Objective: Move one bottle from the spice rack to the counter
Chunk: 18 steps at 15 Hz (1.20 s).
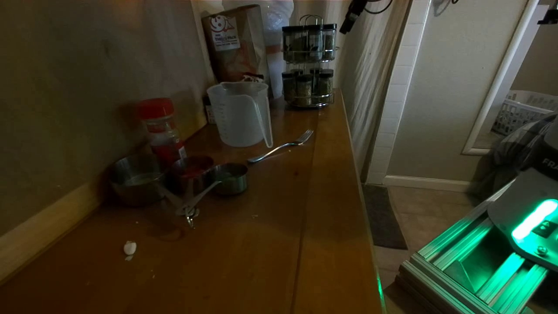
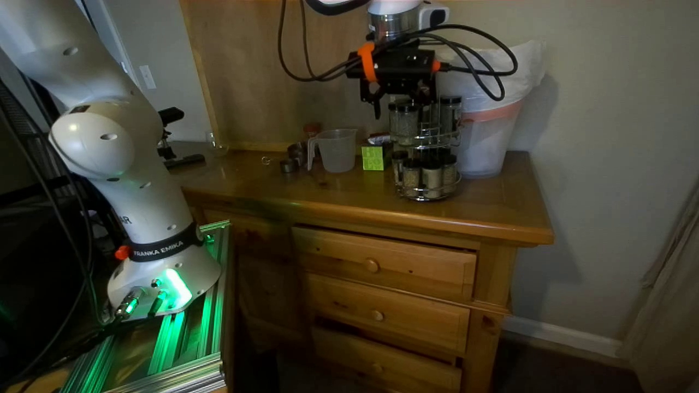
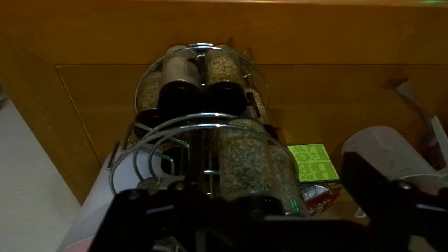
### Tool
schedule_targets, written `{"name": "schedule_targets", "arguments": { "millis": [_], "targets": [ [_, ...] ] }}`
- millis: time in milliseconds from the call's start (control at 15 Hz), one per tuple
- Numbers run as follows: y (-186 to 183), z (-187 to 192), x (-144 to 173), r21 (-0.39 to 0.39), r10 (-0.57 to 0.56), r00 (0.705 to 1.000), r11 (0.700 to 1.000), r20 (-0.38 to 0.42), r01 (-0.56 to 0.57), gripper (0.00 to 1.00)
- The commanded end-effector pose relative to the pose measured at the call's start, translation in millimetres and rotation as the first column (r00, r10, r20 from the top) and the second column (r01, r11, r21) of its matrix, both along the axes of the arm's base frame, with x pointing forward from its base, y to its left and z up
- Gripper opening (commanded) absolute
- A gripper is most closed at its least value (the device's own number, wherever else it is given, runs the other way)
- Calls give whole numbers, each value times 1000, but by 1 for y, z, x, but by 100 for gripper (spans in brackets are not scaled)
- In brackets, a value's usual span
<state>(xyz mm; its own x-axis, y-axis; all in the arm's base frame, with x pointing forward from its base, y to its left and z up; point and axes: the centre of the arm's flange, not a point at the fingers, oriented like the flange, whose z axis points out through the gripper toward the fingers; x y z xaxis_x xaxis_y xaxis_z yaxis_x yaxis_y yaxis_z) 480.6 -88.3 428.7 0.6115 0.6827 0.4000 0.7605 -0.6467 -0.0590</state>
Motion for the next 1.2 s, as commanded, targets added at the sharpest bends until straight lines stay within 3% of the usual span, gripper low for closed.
{"name": "schedule_targets", "arguments": {
  "millis": [0,733,867,933,1133],
  "targets": [
    [1,-6,13,39,29,999,999,43,-31,100],
    [10,-9,42,107,43,991,993,128,-57,100],
    [13,-10,45,114,49,990,991,132,-64,90],
    [13,-10,45,118,54,990,991,130,-69,77],
    [7,-10,39,102,63,991,992,121,-76,68]
  ]
}}
